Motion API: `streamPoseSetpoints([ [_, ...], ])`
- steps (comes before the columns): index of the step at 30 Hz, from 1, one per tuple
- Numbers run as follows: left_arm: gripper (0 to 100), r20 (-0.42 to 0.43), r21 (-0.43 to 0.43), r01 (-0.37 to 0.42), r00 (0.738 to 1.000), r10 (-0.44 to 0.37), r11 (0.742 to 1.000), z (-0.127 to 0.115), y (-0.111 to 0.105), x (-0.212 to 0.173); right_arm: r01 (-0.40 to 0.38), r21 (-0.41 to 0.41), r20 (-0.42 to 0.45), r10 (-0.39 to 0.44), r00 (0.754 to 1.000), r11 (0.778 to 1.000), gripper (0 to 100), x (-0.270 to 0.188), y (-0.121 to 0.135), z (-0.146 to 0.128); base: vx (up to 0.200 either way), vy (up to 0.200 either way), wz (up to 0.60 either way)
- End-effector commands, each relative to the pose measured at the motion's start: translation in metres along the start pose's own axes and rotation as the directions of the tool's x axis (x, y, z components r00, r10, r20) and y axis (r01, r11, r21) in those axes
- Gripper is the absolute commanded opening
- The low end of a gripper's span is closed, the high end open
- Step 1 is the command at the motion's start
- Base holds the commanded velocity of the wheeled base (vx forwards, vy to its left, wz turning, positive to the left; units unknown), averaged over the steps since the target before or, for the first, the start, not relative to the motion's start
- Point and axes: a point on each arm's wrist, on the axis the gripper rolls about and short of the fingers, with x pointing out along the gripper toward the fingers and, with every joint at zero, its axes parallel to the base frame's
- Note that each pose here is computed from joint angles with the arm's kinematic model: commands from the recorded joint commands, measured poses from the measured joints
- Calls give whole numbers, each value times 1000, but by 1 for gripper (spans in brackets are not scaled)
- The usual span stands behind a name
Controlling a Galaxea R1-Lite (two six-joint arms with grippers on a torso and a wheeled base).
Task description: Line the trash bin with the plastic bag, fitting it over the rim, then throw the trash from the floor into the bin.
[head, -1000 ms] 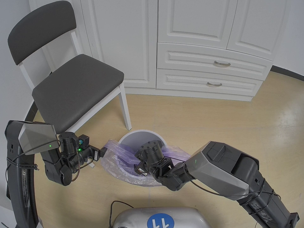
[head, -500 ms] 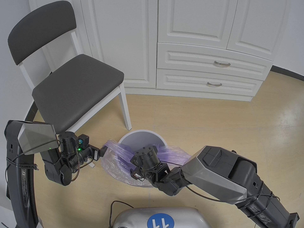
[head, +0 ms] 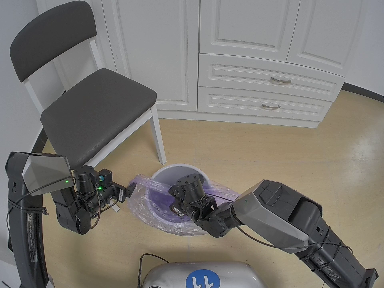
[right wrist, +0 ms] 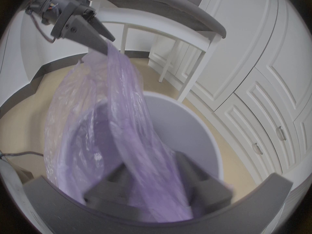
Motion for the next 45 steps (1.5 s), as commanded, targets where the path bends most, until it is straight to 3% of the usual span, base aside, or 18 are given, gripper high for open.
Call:
streamPoseSetpoints([
  [1,100,10,1,-2,1000,2,1000,2,0,0,56,43,70,-59,996,998,0,-2,-26,26,0,0,0],
  [8,100,65,15,11,998,-12,1000,3,-9,2,137,108,137,-152,979,985,0,6,-68,54,0,0,0],
  [10,100,76,18,13,997,-14,1000,4,-11,2,120,90,89,-128,988,989,0,10,-70,45,0,0,0],
  [18,100,81,29,43,996,-45,999,9,-23,-1,118,154,115,-136,984,981,0,16,-55,38,0,0,0],
  [26,100,92,35,57,994,-60,998,23,-26,-22,241,245,171,-287,942,939,0,28,-51,23,0,0,0],
  [30,100,89,42,74,993,-77,996,25,-33,-25,269,272,156,-319,935,924,0,36,-63,7,0,0,0],
  [40,100,91,38,75,993,-79,996,27,-31,-29,257,289,171,-314,934,922,0,40,-89,-3,0,0,0],
  [41,100,92,38,77,993,-80,996,27,-31,-30,262,292,167,-319,933,920,100,41,-92,-5,0,0,0],
  [45,100,74,46,94,993,-97,995,24,-36,-33,270,299,169,-329,929,915,100,40,-100,-4,0,0,0],
])
